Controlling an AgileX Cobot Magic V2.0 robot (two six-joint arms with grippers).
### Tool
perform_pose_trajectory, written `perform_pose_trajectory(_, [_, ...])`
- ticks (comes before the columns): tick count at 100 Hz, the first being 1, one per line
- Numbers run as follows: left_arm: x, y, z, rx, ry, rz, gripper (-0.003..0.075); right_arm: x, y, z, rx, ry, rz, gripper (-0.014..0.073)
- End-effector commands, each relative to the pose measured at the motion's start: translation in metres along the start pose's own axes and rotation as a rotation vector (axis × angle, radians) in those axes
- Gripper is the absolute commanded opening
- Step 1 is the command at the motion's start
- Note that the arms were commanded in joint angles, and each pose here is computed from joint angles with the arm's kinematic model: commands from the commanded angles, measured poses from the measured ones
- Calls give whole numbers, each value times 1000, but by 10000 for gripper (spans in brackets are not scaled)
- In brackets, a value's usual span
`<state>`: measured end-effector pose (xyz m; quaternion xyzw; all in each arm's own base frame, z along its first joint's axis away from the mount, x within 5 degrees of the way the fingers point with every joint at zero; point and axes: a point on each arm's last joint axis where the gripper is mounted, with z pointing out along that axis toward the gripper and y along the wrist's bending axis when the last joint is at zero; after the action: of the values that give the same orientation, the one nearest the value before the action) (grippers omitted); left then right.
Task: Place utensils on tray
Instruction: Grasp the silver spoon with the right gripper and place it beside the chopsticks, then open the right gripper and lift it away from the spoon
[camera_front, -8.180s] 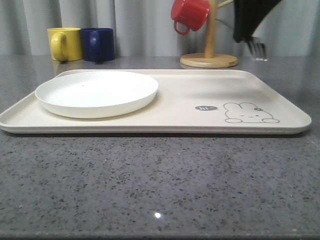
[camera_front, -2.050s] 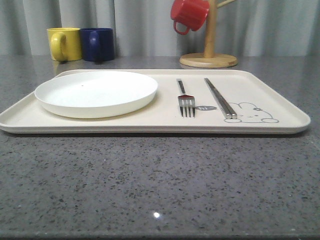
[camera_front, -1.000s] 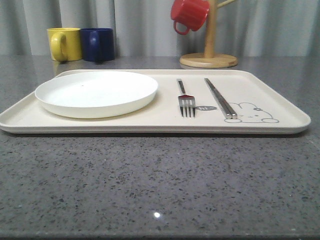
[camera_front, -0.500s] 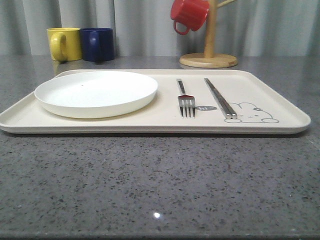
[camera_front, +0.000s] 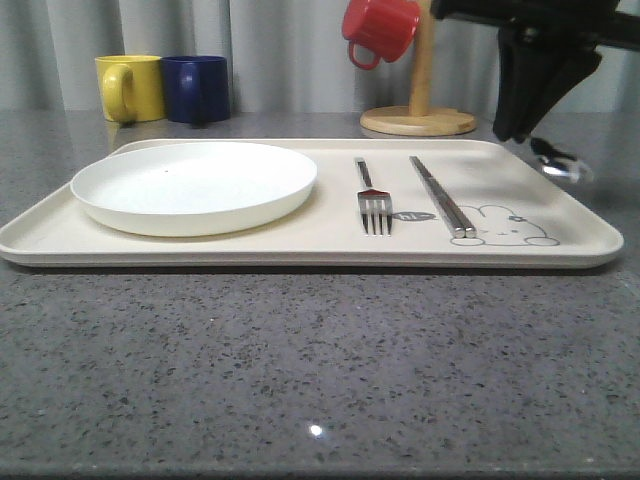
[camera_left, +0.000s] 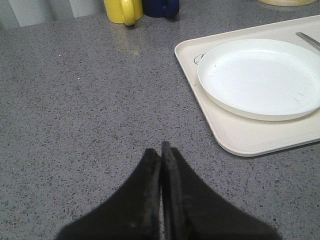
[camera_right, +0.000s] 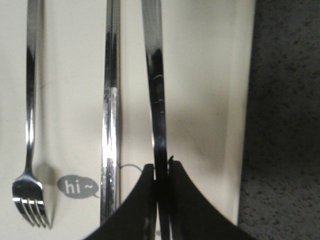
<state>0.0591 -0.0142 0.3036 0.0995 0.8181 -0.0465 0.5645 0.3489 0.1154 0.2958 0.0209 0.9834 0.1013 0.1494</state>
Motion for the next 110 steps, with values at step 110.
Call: perform_pose_trajectory(110, [-14, 1, -3, -6, -91, -18, -19, -12, -2, -30, 53, -178, -69, 231])
